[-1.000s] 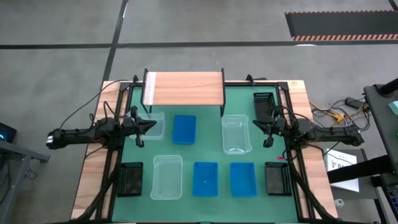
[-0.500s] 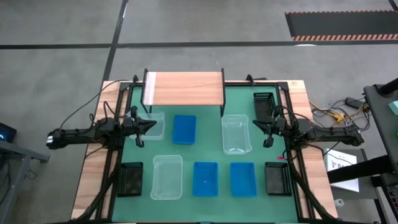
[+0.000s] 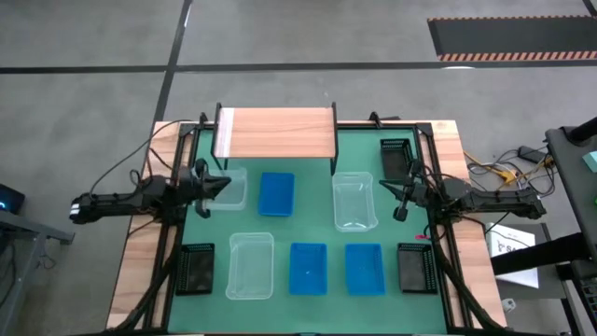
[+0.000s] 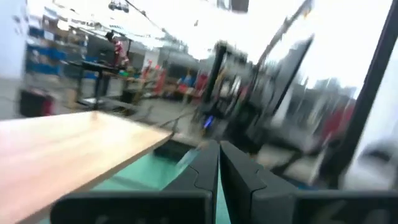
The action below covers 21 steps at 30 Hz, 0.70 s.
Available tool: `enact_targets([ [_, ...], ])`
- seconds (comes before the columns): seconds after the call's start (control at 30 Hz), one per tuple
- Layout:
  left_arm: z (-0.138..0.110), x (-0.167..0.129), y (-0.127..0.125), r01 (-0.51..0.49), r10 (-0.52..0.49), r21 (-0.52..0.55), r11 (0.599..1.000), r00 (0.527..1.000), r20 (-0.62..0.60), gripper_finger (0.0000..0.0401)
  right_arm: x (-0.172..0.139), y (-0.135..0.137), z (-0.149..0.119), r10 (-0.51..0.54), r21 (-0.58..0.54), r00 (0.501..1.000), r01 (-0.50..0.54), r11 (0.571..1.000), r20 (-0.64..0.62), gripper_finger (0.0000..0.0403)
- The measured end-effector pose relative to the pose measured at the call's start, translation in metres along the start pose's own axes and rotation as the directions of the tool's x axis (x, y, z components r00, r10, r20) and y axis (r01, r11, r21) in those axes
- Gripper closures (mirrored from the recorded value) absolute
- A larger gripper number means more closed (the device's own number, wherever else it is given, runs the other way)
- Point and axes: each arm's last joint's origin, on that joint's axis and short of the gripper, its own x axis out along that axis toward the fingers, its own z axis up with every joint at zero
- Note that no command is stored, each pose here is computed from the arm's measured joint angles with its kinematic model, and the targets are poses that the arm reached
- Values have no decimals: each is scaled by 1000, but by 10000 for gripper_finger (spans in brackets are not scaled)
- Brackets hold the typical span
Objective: Stack baskets on shelf by color
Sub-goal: Put the top blue bin on the shelf
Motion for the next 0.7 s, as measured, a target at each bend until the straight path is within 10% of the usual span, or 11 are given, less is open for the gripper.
enact_targets([
  [0.33,17,-2,-5,68,-47,-115,991,983,176,401,0,-1,2,-11,591,1000,-4,807,22,394],
  [0.7,28,-1,-8,113,-79,-123,986,965,250,401,0,-1,3,-14,562,1000,-4,827,27,394],
])
